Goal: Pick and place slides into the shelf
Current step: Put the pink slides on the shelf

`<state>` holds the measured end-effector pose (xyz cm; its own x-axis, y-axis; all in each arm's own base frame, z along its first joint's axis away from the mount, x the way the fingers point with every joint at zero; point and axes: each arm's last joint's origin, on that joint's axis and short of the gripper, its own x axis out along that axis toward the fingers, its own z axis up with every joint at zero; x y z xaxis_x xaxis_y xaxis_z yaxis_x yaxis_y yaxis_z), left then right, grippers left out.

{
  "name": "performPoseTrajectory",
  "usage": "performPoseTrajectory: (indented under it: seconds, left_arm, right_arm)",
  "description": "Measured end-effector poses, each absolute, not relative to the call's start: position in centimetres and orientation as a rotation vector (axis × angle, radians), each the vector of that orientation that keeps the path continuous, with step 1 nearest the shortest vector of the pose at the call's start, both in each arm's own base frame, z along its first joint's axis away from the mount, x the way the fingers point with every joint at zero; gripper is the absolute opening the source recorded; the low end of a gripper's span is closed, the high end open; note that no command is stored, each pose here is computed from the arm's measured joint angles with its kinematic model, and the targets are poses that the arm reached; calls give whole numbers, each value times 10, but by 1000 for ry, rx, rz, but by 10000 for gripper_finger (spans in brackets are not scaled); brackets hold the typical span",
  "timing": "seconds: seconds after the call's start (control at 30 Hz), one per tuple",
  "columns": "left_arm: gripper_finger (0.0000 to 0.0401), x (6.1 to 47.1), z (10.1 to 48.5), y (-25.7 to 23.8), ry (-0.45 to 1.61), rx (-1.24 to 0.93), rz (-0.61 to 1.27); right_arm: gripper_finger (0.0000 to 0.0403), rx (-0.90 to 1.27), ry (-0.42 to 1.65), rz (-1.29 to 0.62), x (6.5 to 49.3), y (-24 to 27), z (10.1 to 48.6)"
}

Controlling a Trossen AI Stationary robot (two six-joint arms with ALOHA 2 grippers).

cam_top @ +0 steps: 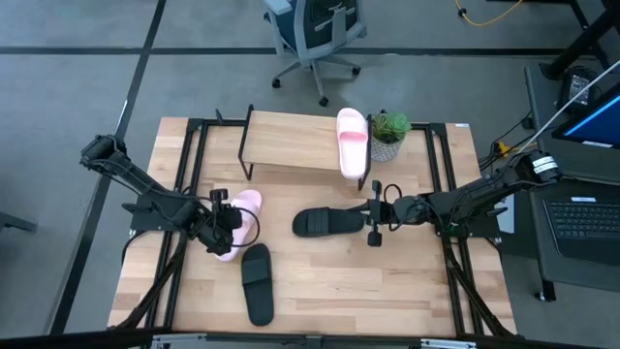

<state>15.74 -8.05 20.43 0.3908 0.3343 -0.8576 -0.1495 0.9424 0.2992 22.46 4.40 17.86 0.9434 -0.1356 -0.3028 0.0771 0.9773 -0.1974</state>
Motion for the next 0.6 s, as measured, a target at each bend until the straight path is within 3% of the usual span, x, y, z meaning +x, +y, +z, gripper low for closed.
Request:
performPoseTrajectory:
  seconds: [0.6]
  left_arm:
    - [108,164,177,-83,1218,316,382]
  right_arm:
    - [21,-189,324,-109,224,44,178]
